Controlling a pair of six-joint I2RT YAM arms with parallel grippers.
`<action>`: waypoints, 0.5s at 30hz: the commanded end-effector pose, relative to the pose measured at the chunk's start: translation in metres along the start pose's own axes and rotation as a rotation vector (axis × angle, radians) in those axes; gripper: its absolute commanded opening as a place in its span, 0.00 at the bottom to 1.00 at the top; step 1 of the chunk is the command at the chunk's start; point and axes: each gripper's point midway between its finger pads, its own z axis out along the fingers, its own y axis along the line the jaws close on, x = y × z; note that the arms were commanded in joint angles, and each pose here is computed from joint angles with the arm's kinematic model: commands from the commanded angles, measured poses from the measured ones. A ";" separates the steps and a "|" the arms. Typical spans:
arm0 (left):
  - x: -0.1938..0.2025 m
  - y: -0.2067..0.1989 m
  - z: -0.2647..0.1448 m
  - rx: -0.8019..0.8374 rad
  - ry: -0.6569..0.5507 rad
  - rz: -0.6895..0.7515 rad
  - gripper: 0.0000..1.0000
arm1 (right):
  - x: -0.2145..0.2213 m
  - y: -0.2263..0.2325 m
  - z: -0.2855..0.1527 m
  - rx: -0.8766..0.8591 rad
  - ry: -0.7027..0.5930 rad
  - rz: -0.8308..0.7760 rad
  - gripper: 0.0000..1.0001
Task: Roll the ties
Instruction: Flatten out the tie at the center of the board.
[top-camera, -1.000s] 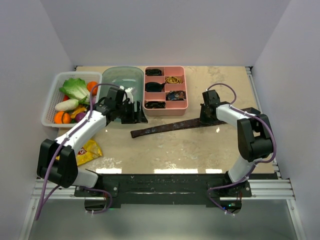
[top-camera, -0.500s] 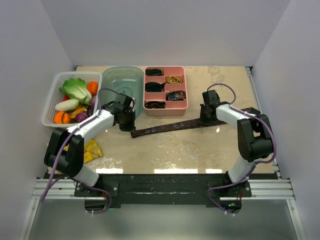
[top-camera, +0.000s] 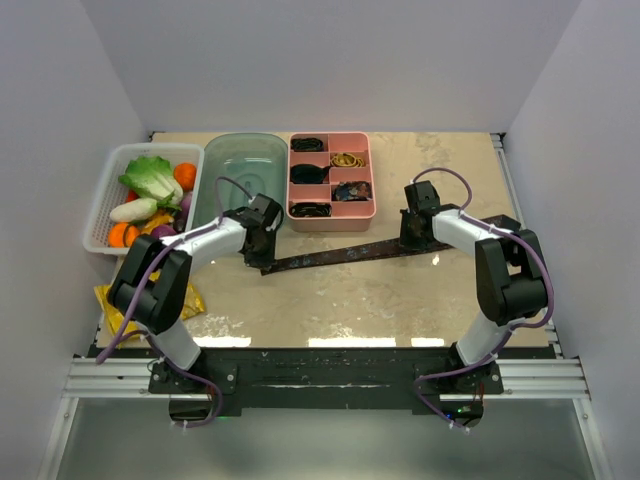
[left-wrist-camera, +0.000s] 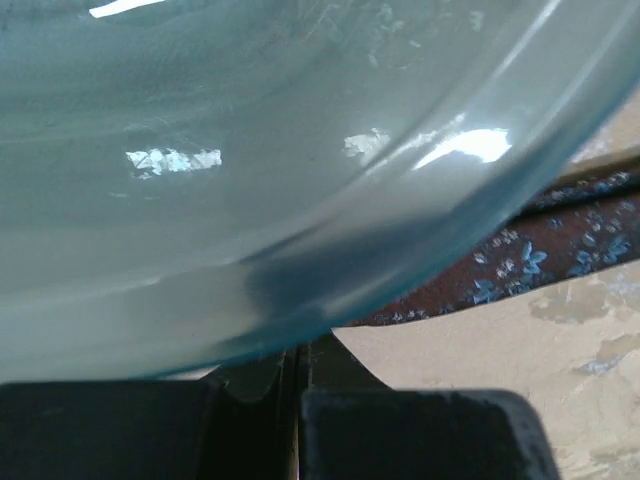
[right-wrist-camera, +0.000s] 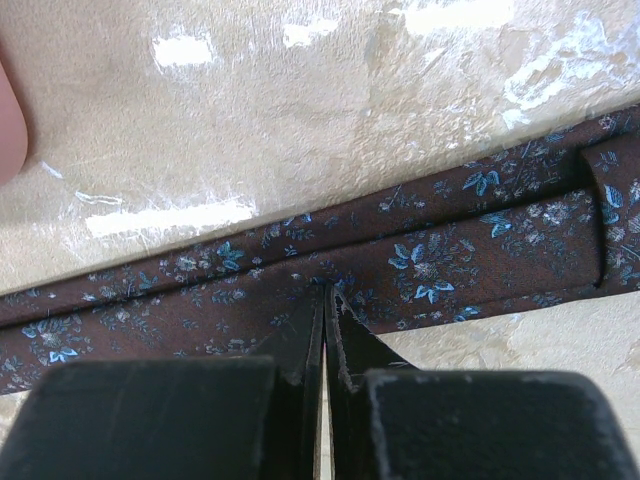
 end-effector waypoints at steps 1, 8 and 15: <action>-0.009 0.004 0.012 -0.066 -0.025 -0.010 0.00 | 0.033 -0.015 -0.003 0.058 0.110 -0.045 0.00; -0.005 0.005 0.008 -0.066 -0.024 -0.008 0.00 | 0.030 -0.016 -0.010 0.055 0.101 -0.043 0.00; -0.036 -0.006 -0.048 -0.005 -0.140 -0.010 0.07 | 0.006 -0.006 -0.033 0.016 0.027 -0.035 0.00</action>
